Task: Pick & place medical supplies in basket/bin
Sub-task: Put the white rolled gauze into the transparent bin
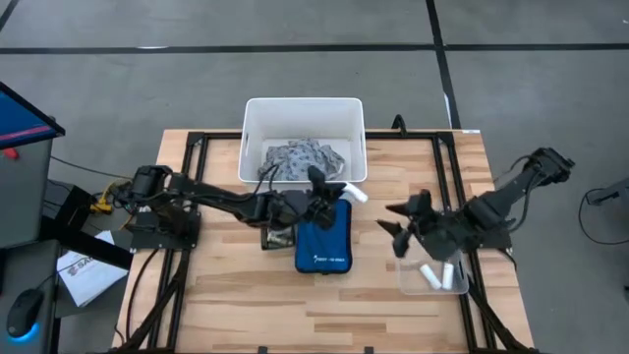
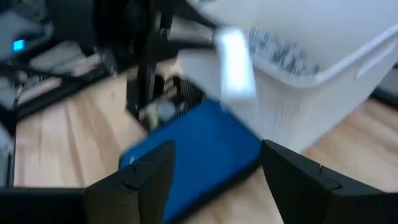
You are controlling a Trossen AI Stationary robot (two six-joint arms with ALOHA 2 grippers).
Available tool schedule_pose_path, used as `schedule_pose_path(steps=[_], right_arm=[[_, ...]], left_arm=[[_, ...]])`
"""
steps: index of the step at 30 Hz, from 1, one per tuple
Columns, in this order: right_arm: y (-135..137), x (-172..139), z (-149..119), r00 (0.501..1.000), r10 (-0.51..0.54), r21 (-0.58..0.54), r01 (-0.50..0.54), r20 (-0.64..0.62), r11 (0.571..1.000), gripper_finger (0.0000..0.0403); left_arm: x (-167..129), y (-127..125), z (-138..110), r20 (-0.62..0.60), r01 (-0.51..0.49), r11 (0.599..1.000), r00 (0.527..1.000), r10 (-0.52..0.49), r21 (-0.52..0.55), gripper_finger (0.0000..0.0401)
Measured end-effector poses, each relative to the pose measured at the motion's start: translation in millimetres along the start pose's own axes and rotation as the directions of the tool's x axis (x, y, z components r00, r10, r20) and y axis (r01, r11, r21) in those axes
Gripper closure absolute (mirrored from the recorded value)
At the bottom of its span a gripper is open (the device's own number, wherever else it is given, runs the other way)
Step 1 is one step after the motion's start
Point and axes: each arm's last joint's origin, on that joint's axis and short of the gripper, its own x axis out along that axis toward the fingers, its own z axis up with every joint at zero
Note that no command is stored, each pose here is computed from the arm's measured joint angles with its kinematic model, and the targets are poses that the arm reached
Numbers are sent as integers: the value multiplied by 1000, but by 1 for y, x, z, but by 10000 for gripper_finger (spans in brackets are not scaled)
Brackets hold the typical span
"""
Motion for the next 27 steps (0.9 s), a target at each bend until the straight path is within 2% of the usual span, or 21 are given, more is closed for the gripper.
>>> schedule_pose_path(steps=[6, 13, 21, 27], right_arm=[[-3, 15, 18, 997, -26, -21, 28, 73, 999, 170], [-7, 27, 31, 998, 19, -84, -14, 60, 996, 167], [-15, 38, 39, 999, 24, -89, -20, 44, 996, 169], [-16, 44, 39, 999, 26, -88, -24, 24, 996, 195]], left_arm=[[6, 7, 11, 34, -15, 1000, 999, 15, 11, 371], [5, 10, 15, 64, -33, 999, 997, 32, 6, 371], [5, 11, 15, 66, -34, 999, 997, 34, 3, 369], [5, 11, 15, 67, -35, 999, 997, 35, 2, 365]])
